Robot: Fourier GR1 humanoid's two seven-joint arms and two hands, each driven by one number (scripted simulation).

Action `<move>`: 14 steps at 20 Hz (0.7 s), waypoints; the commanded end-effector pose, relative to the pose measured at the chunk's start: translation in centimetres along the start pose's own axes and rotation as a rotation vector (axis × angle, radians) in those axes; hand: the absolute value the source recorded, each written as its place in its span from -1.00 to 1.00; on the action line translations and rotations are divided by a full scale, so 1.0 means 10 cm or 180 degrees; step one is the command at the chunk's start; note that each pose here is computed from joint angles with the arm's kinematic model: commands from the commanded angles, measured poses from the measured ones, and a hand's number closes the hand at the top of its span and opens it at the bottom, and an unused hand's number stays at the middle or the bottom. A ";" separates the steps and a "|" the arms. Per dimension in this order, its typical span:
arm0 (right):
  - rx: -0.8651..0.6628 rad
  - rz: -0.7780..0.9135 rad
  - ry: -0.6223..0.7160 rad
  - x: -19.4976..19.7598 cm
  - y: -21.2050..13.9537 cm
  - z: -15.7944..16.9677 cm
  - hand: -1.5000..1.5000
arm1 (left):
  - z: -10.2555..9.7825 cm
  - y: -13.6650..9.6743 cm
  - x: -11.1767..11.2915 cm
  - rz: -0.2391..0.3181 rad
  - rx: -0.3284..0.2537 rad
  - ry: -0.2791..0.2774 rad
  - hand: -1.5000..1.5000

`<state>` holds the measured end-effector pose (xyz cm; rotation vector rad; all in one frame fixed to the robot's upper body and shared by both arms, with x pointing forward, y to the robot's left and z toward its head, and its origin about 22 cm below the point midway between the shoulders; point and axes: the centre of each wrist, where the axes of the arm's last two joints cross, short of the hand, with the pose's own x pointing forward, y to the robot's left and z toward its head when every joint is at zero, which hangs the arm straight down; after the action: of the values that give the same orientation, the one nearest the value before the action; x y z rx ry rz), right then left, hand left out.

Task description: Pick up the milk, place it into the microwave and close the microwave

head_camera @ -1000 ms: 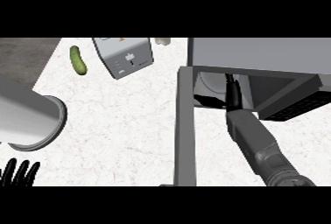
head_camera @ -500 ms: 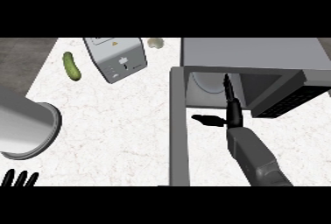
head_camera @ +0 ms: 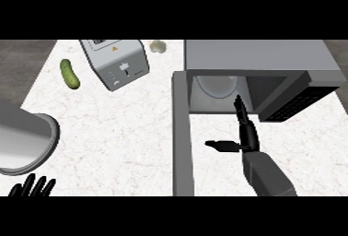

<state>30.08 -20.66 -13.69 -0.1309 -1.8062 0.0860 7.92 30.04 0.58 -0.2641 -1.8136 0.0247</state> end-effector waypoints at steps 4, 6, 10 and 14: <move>-0.0084 -0.0052 -0.0102 -0.08 -0.56 0.33 -1.00 | -0.01 -0.24 -0.02 -0.0004 -0.0066 0.0155 -1.00; -0.0120 -0.0062 -0.0116 -0.03 -0.49 0.36 -1.00 | -0.14 -0.14 0.00 0.0083 -0.0107 0.0147 -1.00; -0.0219 -0.0018 -0.0123 -0.06 -0.75 0.71 1.00 | -0.18 -0.29 -0.20 0.0053 -0.0574 0.0338 -1.00; -0.0252 0.0050 -0.0021 0.03 -1.17 0.87 1.00 | -0.33 -0.45 -0.38 -0.0027 -0.0973 0.0457 -1.00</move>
<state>23.04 -29.38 -14.66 -0.2016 -1.8314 0.0287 10.46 26.31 -0.72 -0.4096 -1.7075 -0.1684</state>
